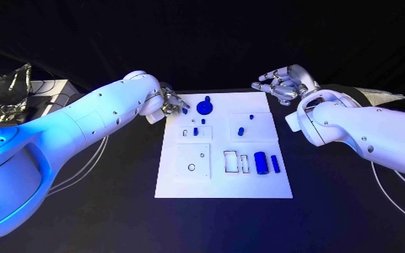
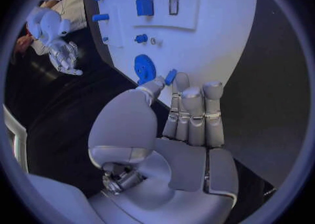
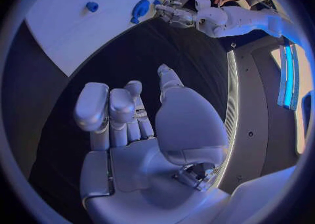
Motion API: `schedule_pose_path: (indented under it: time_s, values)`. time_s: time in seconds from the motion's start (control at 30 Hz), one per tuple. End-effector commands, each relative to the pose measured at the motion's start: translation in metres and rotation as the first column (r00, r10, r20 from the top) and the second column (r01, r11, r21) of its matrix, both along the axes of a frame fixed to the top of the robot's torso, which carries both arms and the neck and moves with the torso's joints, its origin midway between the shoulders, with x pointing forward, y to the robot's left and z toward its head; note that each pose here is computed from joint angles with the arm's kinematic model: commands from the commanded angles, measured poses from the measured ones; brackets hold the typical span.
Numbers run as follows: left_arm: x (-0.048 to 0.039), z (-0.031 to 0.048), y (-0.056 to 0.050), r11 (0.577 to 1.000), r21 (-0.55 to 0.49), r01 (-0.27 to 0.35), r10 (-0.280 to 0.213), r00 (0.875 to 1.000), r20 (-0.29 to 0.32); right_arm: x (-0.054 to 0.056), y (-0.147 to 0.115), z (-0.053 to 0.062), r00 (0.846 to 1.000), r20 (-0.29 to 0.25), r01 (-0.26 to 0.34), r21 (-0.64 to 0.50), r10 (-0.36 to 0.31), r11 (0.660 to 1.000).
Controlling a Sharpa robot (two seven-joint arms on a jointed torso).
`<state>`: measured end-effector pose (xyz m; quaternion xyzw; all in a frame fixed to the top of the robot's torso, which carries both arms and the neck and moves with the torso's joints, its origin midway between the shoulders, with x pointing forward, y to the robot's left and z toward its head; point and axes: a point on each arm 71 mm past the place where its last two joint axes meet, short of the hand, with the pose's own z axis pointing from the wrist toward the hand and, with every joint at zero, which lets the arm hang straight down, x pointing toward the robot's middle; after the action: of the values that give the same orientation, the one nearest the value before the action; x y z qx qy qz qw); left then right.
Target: Assemble the parts on the task board
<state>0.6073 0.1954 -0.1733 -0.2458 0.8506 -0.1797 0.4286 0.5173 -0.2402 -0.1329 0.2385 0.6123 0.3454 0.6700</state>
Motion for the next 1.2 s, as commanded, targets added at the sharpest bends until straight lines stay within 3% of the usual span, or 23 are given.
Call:
schedule_pose_path:
  time_s: [0.03, 0.6, 1.2]
  values:
    - [-0.0016, -0.0027, -0.003, 1.000, -0.015, 0.013, -0.013, 1.000, -0.016, 0.000, 0.001, 0.000, 1.000, -0.002, -0.010, -0.009, 0.010, 1.000]
    - [-0.0073, 0.0008, -0.002, 0.999, -0.034, 0.020, -0.020, 1.000, -0.007, 0.001, -0.002, -0.001, 1.000, -0.006, -0.006, -0.012, 0.006, 1.000]
    - [-0.0380, 0.0187, 0.001, 0.999, -0.044, 0.015, -0.011, 0.998, 0.069, 0.001, -0.008, -0.001, 1.000, -0.011, 0.003, -0.014, -0.003, 1.000]
